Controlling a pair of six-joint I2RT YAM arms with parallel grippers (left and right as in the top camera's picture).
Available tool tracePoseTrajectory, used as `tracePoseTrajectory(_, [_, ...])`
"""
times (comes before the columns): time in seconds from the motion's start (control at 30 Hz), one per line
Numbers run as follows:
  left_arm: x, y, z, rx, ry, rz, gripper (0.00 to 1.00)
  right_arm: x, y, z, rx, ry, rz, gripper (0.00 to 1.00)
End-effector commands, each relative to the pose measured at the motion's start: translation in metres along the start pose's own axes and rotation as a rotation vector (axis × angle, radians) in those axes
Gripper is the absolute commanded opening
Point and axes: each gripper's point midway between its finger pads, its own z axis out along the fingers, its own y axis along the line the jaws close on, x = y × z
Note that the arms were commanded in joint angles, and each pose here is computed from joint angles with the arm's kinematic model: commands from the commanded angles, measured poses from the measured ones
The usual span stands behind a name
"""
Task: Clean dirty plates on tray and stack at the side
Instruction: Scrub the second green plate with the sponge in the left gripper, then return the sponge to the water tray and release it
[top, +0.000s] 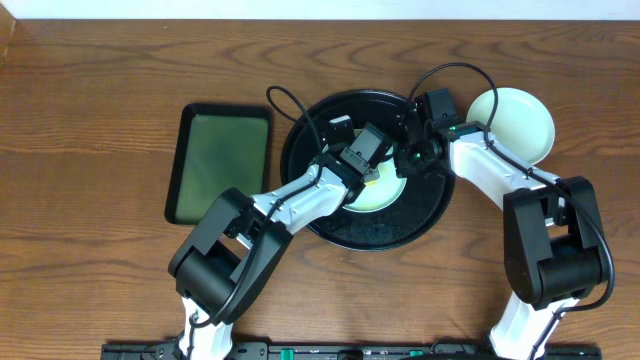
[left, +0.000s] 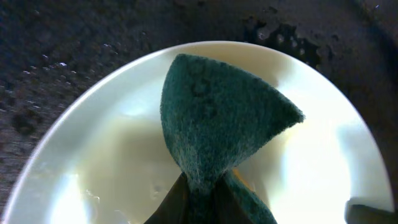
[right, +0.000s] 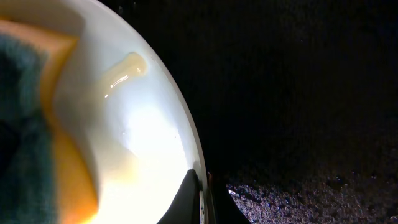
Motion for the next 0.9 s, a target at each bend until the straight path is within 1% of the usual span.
tracePoseTrajectory(0.0, [-0.013, 0.057, -0.003, -0.262, -0.083, 0.2, 0.08, 0.023, -0.007, 0.019, 0.043, 0.079, -0.009, 0.01])
tracePoseTrajectory(0.13, [-0.034, 0.089, -0.029, -0.448, -0.169, 0.278, 0.08, 0.024, -0.007, 0.019, 0.044, 0.082, -0.009, 0.01])
tracePoseTrajectory(0.23, [-0.051, 0.099, -0.05, -0.51, -0.234, 0.287, 0.08, 0.024, -0.007, 0.019, 0.043, 0.082, -0.009, 0.01])
tracePoseTrajectory(0.33, [-0.064, 0.093, -0.067, -0.481, -0.267, 0.266, 0.08, 0.024, -0.007, 0.019, 0.044, 0.08, -0.009, 0.01])
tracePoseTrajectory(0.43, [-0.075, 0.083, -0.085, -0.405, -0.287, 0.216, 0.08, 0.023, -0.006, 0.019, 0.042, 0.077, -0.01, 0.01])
tracePoseTrajectory(0.5, [-0.08, 0.076, -0.094, -0.324, -0.259, 0.172, 0.08, 0.023, -0.007, 0.019, 0.043, 0.08, -0.009, 0.01])
tracePoseTrajectory(0.57, [-0.084, 0.073, -0.1, -0.24, -0.203, 0.161, 0.08, 0.024, -0.007, 0.019, 0.043, 0.082, -0.009, 0.01])
tracePoseTrajectory(0.67, [-0.093, 0.086, -0.102, -0.167, -0.12, 0.138, 0.08, 0.024, -0.007, 0.019, 0.044, 0.082, -0.009, 0.01])
tracePoseTrajectory(0.87, [-0.106, 0.163, -0.092, -0.231, 0.024, -0.009, 0.08, 0.025, -0.007, 0.019, 0.044, 0.085, -0.008, 0.01])
